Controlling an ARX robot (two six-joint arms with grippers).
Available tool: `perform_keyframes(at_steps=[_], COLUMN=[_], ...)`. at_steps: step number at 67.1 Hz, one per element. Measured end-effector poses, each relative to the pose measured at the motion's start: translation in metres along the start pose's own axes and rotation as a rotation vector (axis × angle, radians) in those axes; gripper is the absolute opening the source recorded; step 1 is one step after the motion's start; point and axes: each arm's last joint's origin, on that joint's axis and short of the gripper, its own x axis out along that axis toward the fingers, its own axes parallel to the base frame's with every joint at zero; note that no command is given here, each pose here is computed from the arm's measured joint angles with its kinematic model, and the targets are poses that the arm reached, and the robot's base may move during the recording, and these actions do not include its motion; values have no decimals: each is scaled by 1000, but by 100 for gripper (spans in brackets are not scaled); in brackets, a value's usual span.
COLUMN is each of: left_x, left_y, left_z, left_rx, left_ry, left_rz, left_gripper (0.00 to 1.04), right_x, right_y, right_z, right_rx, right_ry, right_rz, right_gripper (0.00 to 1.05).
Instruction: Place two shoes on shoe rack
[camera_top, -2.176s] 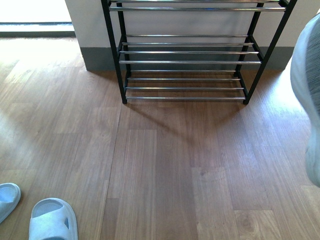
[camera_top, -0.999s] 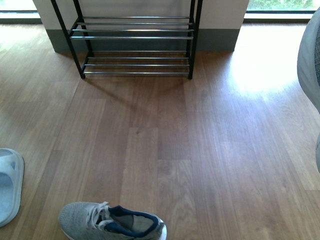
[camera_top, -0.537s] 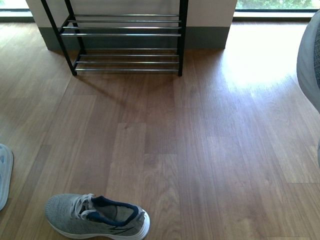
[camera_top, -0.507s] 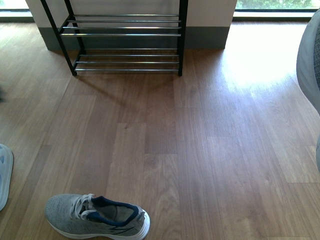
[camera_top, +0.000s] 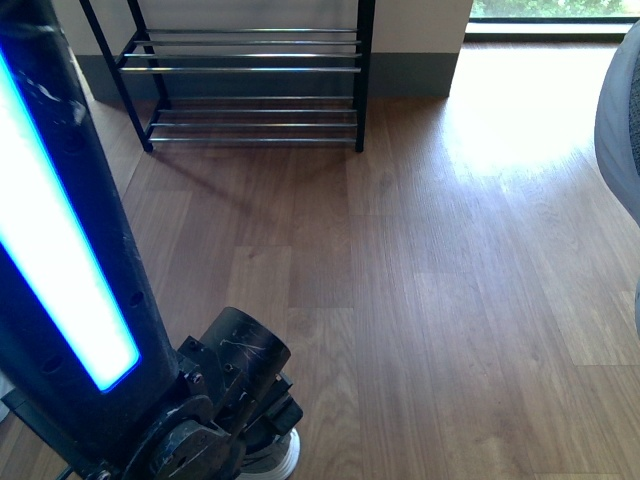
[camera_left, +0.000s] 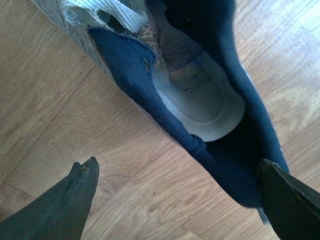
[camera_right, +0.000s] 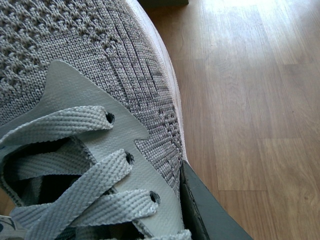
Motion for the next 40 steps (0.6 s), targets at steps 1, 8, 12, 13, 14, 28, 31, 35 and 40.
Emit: perform_keyframes(at_steps=[1, 8, 12, 13, 14, 28, 31, 35, 40], left_x=[2, 14, 23, 25, 26, 26, 22, 15, 5], left_y=[-1, -3, -1, 0, 1, 3, 5, 5, 8], left_z=[0, 8, 11, 12, 12, 14, 13, 13, 13], left_rx=[-7, -61, -86, -98, -101, -146, -152, -164, -186], left_ry=[1, 6, 10, 13, 15, 8, -2, -9, -21], left_rz=[3, 21, 35, 39, 38, 49, 51, 40, 49], left_gripper=[95, 95, 95, 95, 95, 95, 95, 95, 95], right_x=[0, 0, 0, 0, 0, 0, 0, 0, 0], right_y=[0, 0, 0, 0, 0, 0, 0, 0, 0], right_z=[0, 0, 0, 0, 0, 0, 0, 0, 0], right_rx=[0, 0, 0, 0, 0, 0, 0, 0, 0], right_ry=[0, 0, 0, 0, 0, 0, 0, 0, 0], right_rz=[0, 0, 0, 0, 0, 0, 0, 0, 0], right_gripper=[1, 1, 1, 1, 1, 1, 1, 1, 1])
